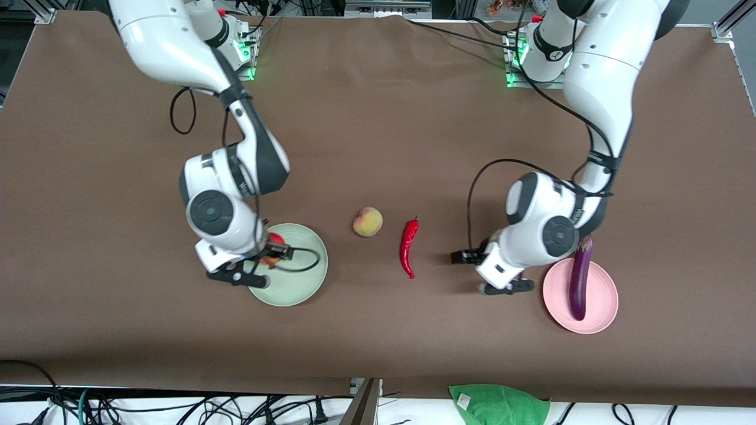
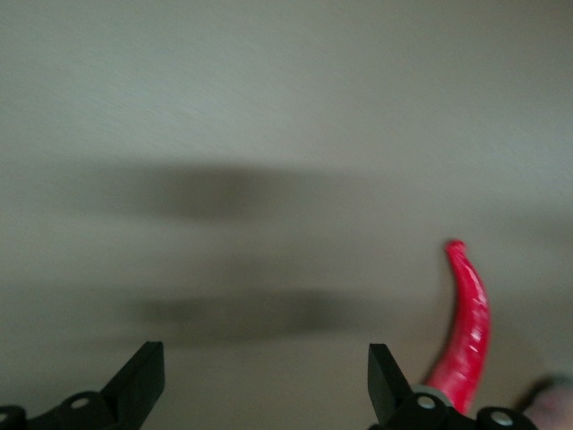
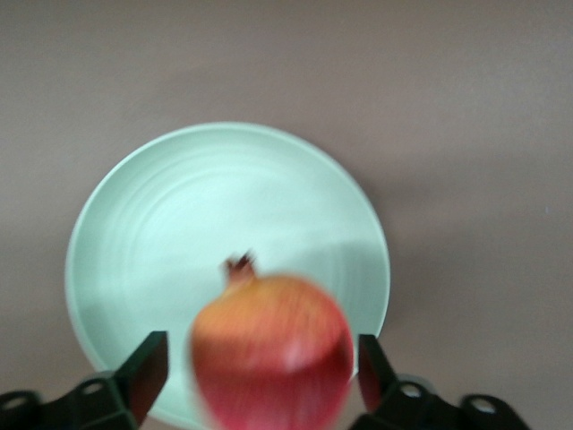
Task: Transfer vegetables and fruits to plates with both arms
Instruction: 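Release the pomegranate on the green plate while the left gripper grasps the chili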
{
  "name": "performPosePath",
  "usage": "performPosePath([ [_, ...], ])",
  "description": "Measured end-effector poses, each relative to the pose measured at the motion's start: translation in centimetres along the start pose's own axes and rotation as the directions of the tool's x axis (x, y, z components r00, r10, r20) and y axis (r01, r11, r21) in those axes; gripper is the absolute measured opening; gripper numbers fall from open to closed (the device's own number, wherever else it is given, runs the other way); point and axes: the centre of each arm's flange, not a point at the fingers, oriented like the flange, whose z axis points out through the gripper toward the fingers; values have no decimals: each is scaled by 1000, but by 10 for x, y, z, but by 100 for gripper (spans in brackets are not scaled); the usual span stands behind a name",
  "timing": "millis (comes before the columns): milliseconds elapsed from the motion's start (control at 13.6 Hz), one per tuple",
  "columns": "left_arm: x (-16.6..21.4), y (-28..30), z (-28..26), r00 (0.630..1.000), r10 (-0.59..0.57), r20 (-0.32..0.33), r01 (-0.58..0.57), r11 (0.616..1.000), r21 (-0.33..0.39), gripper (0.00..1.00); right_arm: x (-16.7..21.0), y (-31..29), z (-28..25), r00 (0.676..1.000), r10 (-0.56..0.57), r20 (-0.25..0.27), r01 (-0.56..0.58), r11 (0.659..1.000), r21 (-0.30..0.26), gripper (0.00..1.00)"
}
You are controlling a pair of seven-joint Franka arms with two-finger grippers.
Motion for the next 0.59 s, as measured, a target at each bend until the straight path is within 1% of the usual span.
performPosePath([
  [74,-11,21,6,1000,26,0,-26,1000,1,100,-1,-2,11,1000,-1,1,1,1000,1,100],
  [221,-34,61,22,999,52,-15,-52,999,-3,100,-11,-18,22,1000,26,8,-26,1000,0,100],
  [368,-55,91,40,998,61,-24,-61,998,-5,100,-21,-35,20,995,100,7,-100,995,12,100],
  [441,-63,101,48,997,74,-34,-74,997,-2,100,-28,-47,19,988,156,14,-156,987,31,100],
  [588,-72,109,64,992,117,-50,-116,993,26,100,-47,-81,17,960,278,38,-280,955,101,100],
])
